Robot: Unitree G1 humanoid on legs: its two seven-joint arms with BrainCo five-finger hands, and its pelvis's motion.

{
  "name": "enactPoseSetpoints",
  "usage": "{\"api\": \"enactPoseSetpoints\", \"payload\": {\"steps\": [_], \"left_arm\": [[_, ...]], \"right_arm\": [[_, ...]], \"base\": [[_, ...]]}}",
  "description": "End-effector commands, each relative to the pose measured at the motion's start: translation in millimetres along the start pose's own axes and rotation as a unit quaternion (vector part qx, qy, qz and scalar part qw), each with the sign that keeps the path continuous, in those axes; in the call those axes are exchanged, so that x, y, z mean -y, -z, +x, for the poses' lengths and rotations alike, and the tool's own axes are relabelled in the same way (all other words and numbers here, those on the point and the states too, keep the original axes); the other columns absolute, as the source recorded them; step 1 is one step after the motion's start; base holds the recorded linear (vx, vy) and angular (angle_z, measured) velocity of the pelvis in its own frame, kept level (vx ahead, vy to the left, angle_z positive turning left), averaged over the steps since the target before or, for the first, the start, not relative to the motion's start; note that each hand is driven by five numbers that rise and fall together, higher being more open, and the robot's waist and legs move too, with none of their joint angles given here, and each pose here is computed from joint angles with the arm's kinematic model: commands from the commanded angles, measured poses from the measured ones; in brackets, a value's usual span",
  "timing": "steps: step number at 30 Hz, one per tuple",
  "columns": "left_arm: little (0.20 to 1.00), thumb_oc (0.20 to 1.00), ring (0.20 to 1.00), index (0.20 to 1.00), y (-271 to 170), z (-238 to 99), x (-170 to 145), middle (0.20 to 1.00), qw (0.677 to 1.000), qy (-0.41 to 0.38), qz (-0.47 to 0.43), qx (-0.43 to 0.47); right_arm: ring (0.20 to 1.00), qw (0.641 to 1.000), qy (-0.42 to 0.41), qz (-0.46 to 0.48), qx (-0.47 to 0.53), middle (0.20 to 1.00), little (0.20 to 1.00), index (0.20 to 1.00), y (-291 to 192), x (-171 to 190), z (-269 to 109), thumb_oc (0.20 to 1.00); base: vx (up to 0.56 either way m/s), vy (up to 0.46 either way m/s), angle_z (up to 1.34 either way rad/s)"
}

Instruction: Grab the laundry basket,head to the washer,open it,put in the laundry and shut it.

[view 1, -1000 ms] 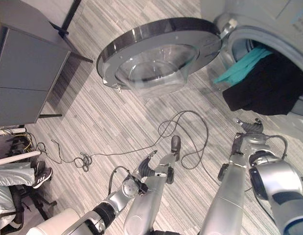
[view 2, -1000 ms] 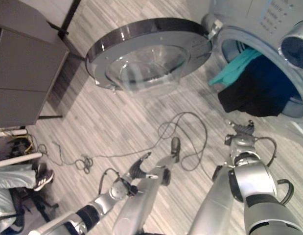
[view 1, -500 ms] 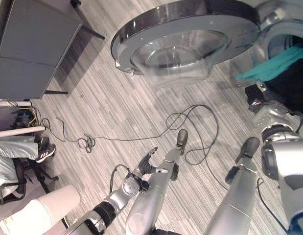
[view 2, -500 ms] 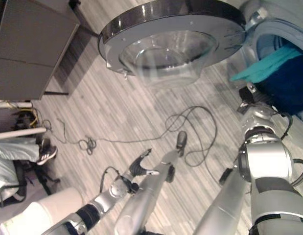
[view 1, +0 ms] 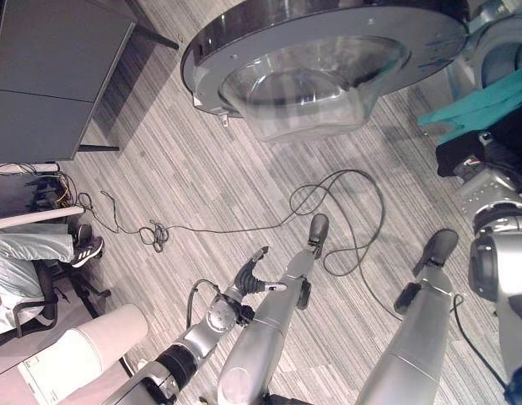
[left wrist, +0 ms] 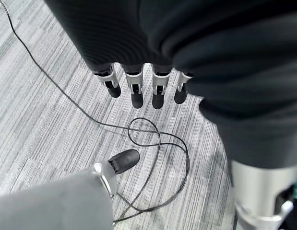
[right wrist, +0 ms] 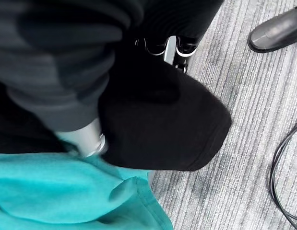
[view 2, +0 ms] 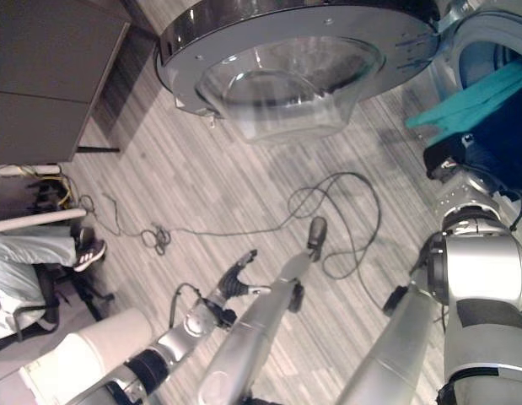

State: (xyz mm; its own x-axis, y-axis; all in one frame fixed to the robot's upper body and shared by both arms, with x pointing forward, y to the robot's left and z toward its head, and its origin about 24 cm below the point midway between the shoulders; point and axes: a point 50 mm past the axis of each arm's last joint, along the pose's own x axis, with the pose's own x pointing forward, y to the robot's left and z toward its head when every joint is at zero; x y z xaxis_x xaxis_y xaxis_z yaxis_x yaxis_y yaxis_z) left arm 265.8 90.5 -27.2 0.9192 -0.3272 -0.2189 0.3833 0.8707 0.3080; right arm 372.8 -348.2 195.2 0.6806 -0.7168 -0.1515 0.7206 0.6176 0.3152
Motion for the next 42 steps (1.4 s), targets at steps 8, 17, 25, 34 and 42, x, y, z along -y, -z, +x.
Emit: {"api": "enactPoseSetpoints", "payload": {"steps": [8,17,25,34,42], "left_arm": [[1.0,1.0,1.0,1.0,38.4,-19.9,-12.1,1.0,0.996,-0.045,-0.016,-0.07],[1.0,1.0,1.0,1.0,65.3,-41.0,-14.1,1.0,0.991,-0.042,-0.014,-0.122],[1.0,1.0,1.0,1.0,56.2,-33.7,-14.1,1.0,0.994,-0.031,-0.035,-0.102],[1.0,1.0,1.0,1.0,63.8,-35.7,0.1,1.0,0.99,-0.032,-0.06,-0.126],[1.0,1.0,1.0,1.0,71.3,-40.6,-1.2,1.0,0.987,-0.052,-0.058,-0.14]], "right_arm": [[0.2,0.919,-0.036,0.234,0.314,0.2,0.2,0.2,-165.0,-12.8,-44.0,0.2],[0.2,0.842,0.056,0.175,0.507,0.2,0.2,0.2,-242.1,-9.2,-108.4,0.2],[1.0,0.932,-0.012,-0.116,0.342,1.0,1.0,1.0,-176.8,-28.7,-42.6,1.0],[1.0,0.941,-0.149,0.005,0.303,1.0,1.0,1.0,-66.5,-58.9,-51.5,1.0],[1.0,0.952,-0.174,-0.051,0.248,1.0,1.0,1.0,42.9,-23.6,-67.7,1.0]], "base": [[0.03,0.014,-0.09],[0.03,0.006,-0.1],[0.01,0.017,-0.1],[0.01,-0.006,-0.18],[0.0,-0.01,-0.07]]}}
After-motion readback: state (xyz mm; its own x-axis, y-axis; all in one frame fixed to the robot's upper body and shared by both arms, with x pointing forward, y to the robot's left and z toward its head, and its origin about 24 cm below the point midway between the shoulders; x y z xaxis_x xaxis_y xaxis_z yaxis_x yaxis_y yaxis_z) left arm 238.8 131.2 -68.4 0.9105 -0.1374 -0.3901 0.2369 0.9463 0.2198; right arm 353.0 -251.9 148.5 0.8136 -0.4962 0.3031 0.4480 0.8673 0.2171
